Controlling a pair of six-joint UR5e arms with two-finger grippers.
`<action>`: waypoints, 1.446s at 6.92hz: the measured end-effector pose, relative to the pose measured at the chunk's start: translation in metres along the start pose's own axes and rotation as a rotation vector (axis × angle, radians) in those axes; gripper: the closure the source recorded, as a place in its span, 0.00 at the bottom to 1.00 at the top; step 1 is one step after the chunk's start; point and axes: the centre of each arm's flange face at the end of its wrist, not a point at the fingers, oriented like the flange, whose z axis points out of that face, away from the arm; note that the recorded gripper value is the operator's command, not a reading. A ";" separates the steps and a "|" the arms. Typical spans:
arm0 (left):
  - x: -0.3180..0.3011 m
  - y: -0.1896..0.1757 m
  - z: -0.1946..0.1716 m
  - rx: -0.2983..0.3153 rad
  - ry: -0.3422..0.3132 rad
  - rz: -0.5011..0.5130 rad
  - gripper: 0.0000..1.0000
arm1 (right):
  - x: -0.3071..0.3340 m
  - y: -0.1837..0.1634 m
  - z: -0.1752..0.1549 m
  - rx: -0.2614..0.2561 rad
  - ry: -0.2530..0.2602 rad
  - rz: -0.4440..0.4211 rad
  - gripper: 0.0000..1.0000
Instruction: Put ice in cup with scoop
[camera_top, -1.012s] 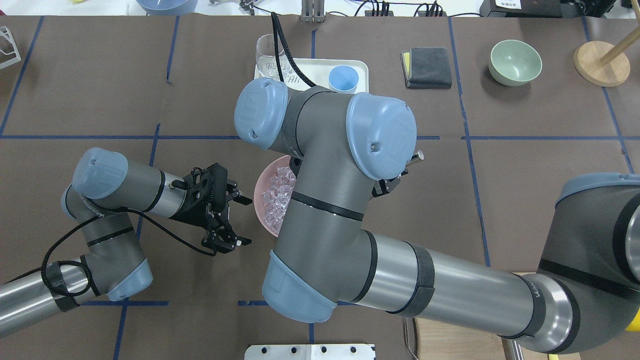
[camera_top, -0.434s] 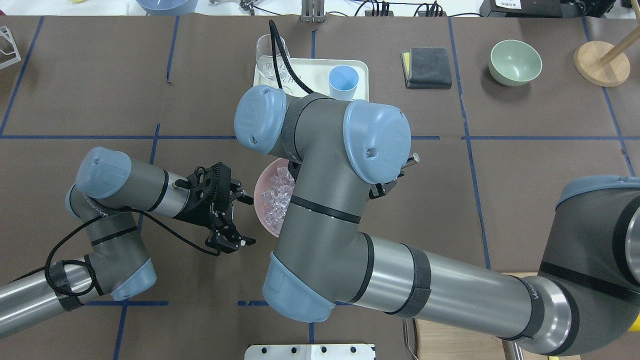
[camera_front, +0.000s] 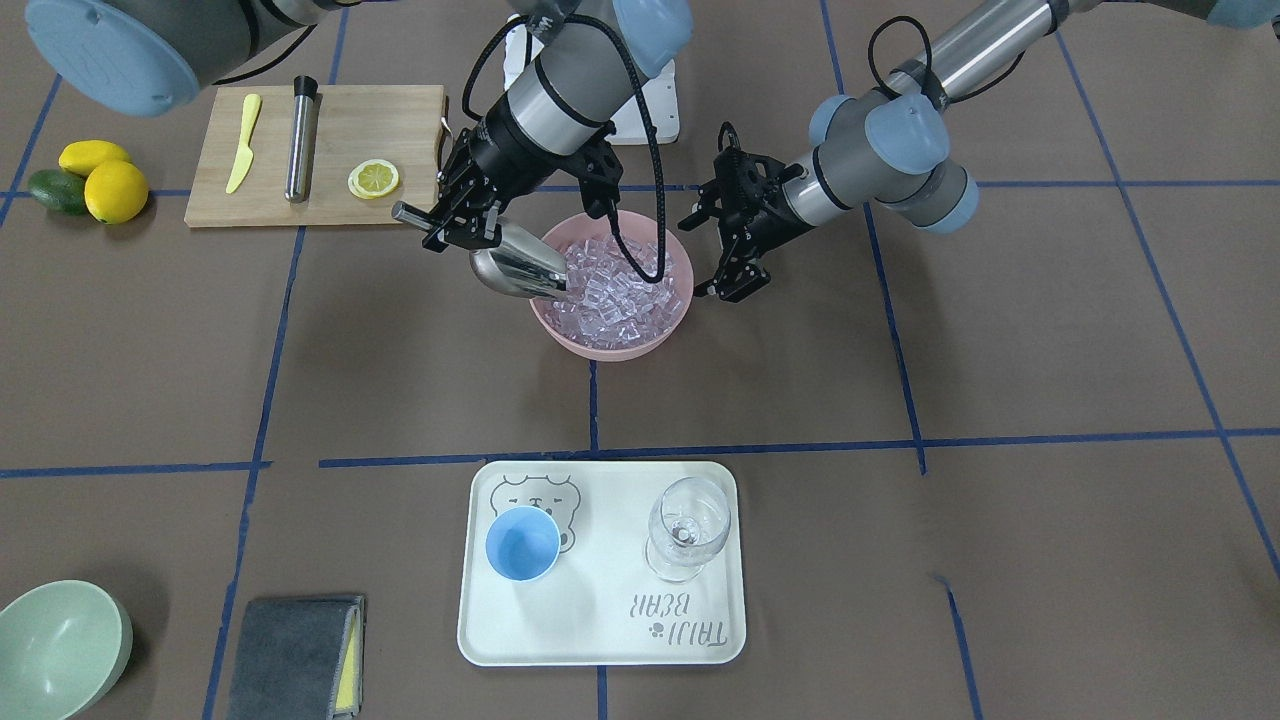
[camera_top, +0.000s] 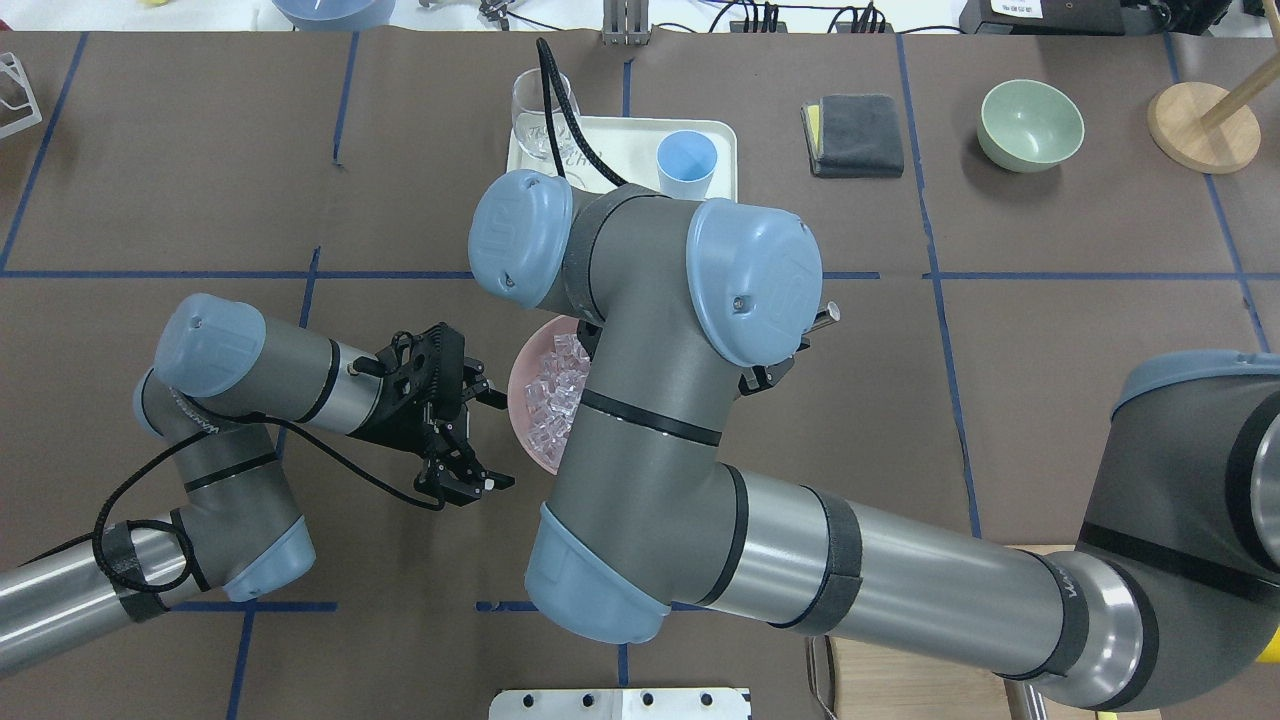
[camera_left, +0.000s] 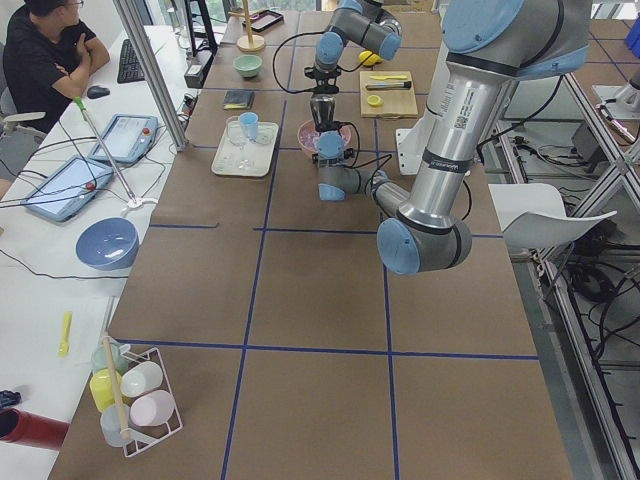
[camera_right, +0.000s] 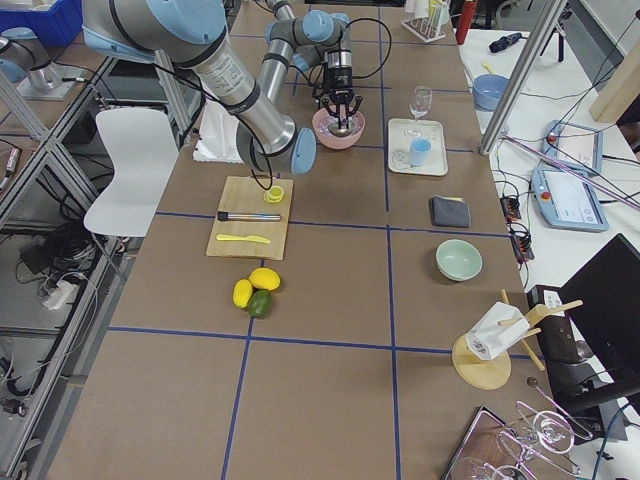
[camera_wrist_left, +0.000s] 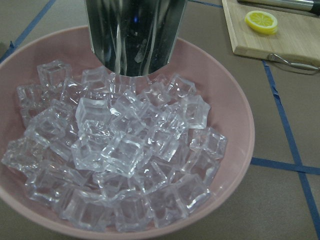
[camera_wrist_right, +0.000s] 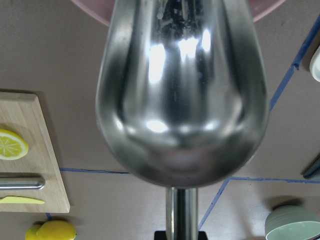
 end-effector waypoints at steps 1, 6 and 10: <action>-0.005 -0.001 0.000 0.004 -0.054 -0.001 0.01 | 0.000 0.000 0.000 0.001 0.001 0.001 1.00; 0.001 -0.007 0.009 0.015 -0.070 0.003 0.01 | 0.001 -0.002 0.003 -0.002 0.000 0.002 1.00; 0.006 -0.018 0.014 0.027 -0.060 0.004 0.01 | 0.003 -0.018 0.009 0.000 0.001 -0.002 1.00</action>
